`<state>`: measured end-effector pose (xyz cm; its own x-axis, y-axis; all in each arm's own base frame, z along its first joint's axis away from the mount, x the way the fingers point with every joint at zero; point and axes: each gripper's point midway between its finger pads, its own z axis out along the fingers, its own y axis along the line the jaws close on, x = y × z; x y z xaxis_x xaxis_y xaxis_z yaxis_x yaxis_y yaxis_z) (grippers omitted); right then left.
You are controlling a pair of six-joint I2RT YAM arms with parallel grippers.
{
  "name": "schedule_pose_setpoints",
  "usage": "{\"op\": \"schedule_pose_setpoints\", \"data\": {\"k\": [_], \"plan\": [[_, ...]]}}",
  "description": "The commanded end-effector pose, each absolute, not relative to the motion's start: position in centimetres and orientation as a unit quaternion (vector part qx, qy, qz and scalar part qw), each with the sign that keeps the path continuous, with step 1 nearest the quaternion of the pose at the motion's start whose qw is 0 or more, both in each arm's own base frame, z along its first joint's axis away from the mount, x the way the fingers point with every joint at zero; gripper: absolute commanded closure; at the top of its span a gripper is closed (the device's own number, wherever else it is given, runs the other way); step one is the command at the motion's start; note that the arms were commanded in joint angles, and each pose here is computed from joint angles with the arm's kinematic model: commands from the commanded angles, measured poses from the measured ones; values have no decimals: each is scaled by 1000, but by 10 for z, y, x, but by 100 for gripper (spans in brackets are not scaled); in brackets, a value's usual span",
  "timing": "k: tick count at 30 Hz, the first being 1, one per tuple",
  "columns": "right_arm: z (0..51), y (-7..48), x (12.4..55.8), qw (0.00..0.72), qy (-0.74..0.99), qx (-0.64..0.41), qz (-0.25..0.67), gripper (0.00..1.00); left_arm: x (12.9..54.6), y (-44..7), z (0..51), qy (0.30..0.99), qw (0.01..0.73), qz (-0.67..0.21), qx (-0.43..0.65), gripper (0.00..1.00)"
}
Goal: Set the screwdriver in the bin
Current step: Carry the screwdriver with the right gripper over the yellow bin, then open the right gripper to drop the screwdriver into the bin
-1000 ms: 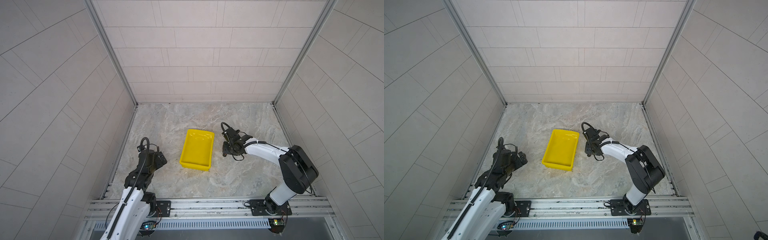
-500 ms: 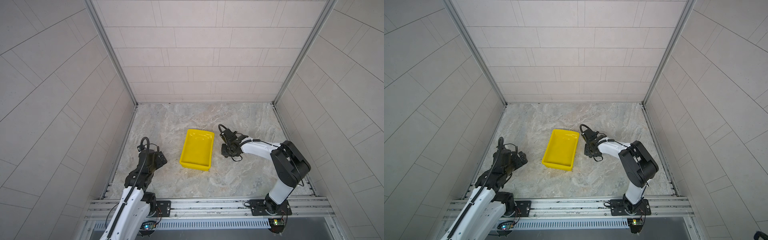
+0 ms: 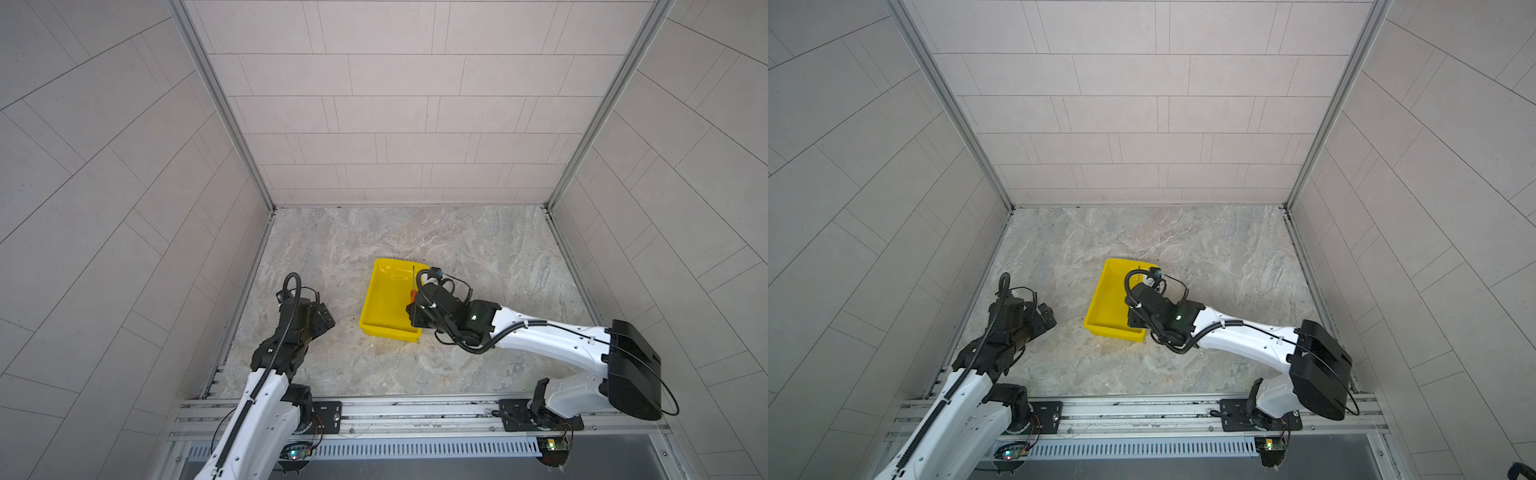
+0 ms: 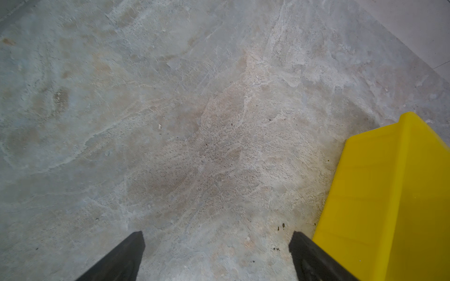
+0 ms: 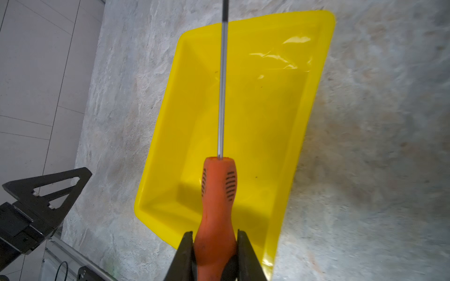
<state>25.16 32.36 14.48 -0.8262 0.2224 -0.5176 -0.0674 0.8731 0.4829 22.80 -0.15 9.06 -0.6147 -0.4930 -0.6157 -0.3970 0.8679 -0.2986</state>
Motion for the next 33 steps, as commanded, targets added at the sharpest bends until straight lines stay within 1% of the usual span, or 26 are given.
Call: {"op": "schedule_pose_setpoints", "data": {"k": [1,4,6,8,12,17,21,23,28,30,33], "plan": [[138,347,270,283,924,75,247,95,226,0,87,895,361,-64,-254,0],[130,363,278,273,931,62,235,96,226,-1,87,894,363,-67,-252,0],[127,366,283,274,932,64,230,89,227,-1,87,895,362,-67,-252,0],[126,365,287,271,932,68,229,85,226,-1,86,895,361,-67,-252,0],[124,352,294,274,933,74,219,73,226,-1,87,895,362,-66,-253,0],[132,337,301,271,934,74,219,60,227,-1,86,895,362,-68,-252,0],[141,330,300,268,934,68,227,58,227,0,85,896,359,-64,-253,0],[151,325,300,283,933,47,218,57,227,0,86,896,360,-63,-254,0],[172,286,297,331,932,0,148,55,228,-2,84,896,359,-67,-253,0],[175,261,295,357,928,-4,107,54,229,-3,83,898,356,-71,-251,0],[169,221,290,368,928,-18,63,51,229,-4,81,900,351,-69,-251,0]]}}
